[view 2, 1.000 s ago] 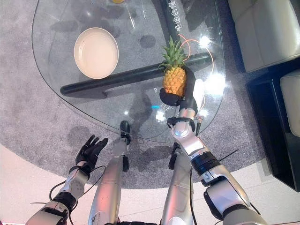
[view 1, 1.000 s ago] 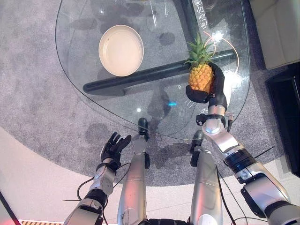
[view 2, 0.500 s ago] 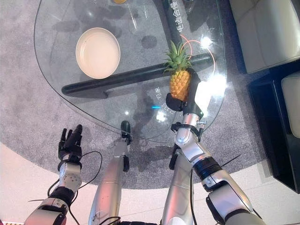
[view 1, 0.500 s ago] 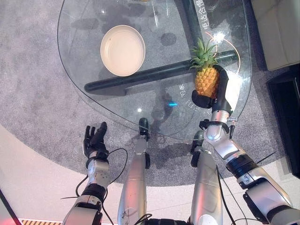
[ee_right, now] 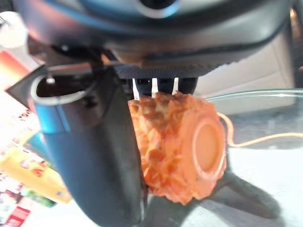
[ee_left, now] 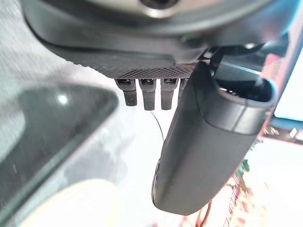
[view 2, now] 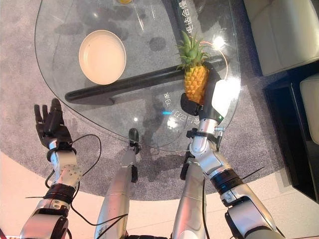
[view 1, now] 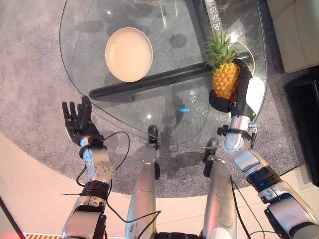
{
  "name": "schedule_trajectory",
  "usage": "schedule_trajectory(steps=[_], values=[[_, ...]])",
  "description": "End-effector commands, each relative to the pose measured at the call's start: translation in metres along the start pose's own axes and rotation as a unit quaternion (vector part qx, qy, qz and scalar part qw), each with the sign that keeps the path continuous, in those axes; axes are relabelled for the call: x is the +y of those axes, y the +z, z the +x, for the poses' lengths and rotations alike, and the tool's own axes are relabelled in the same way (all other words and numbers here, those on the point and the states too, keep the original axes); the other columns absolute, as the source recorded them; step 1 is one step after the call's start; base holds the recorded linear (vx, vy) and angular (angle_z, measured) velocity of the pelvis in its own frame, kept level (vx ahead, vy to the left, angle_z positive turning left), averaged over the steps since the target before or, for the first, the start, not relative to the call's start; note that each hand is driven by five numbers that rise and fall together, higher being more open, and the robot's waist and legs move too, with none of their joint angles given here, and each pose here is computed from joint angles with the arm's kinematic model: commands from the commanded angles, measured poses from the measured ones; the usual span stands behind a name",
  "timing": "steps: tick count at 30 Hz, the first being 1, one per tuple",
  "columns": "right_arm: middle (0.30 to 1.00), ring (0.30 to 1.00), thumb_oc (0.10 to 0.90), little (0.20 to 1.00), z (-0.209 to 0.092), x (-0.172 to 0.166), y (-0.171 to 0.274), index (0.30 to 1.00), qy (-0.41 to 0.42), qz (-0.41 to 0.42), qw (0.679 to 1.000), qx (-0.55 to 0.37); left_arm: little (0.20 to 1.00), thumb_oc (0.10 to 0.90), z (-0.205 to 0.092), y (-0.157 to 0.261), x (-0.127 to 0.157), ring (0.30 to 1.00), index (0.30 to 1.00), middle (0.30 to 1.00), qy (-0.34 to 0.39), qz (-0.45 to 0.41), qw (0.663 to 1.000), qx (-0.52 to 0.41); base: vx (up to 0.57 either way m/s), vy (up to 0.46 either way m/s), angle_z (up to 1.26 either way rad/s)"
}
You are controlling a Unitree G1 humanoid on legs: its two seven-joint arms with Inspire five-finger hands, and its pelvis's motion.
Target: Pick up the fruit to the plate
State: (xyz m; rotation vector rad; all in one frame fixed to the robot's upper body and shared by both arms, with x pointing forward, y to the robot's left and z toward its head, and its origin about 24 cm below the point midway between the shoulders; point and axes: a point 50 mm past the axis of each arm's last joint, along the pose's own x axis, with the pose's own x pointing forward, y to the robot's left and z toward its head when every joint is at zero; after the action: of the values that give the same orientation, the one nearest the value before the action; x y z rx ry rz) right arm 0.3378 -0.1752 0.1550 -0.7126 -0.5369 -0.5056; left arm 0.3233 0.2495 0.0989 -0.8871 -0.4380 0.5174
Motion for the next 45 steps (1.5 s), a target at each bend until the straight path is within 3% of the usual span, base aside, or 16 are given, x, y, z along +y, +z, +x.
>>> schedule_trajectory(steps=[1, 11, 21, 45], values=[[0.3, 0.3, 0.1, 0.2, 0.023, -0.034, 0.053, 0.3, -0.094, 0.067, 0.981, -0.153, 0.9, 0.8, 0.01, 0.044, -0.032, 0.9, 0.9, 0.9, -0.084, -0.009, 0.987, -0.137, 0.0, 0.0, 0.0], [0.3, 0.3, 0.1, 0.2, 0.021, -0.039, 0.082, 0.3, -0.091, 0.107, 0.968, -0.207, 0.9, 0.8, -0.007, 0.056, -0.089, 0.9, 0.9, 0.9, -0.223, -0.006, 0.961, -0.165, 0.0, 0.0, 0.0], [0.3, 0.3, 0.1, 0.2, 0.026, -0.043, 0.115, 0.3, -0.062, 0.133, 0.951, -0.273, 0.9, 0.8, -0.021, 0.042, -0.141, 0.9, 0.9, 0.9, -0.371, 0.016, 0.925, -0.085, 0.0, 0.0, 0.0], [0.3, 0.3, 0.1, 0.2, 0.012, -0.027, 0.162, 0.3, 0.05, 0.166, 0.924, -0.342, 0.9, 0.8, -0.046, 0.002, -0.178, 0.9, 0.9, 0.9, -0.45, 0.0, 0.89, 0.073, 0.0, 0.0, 0.0]])
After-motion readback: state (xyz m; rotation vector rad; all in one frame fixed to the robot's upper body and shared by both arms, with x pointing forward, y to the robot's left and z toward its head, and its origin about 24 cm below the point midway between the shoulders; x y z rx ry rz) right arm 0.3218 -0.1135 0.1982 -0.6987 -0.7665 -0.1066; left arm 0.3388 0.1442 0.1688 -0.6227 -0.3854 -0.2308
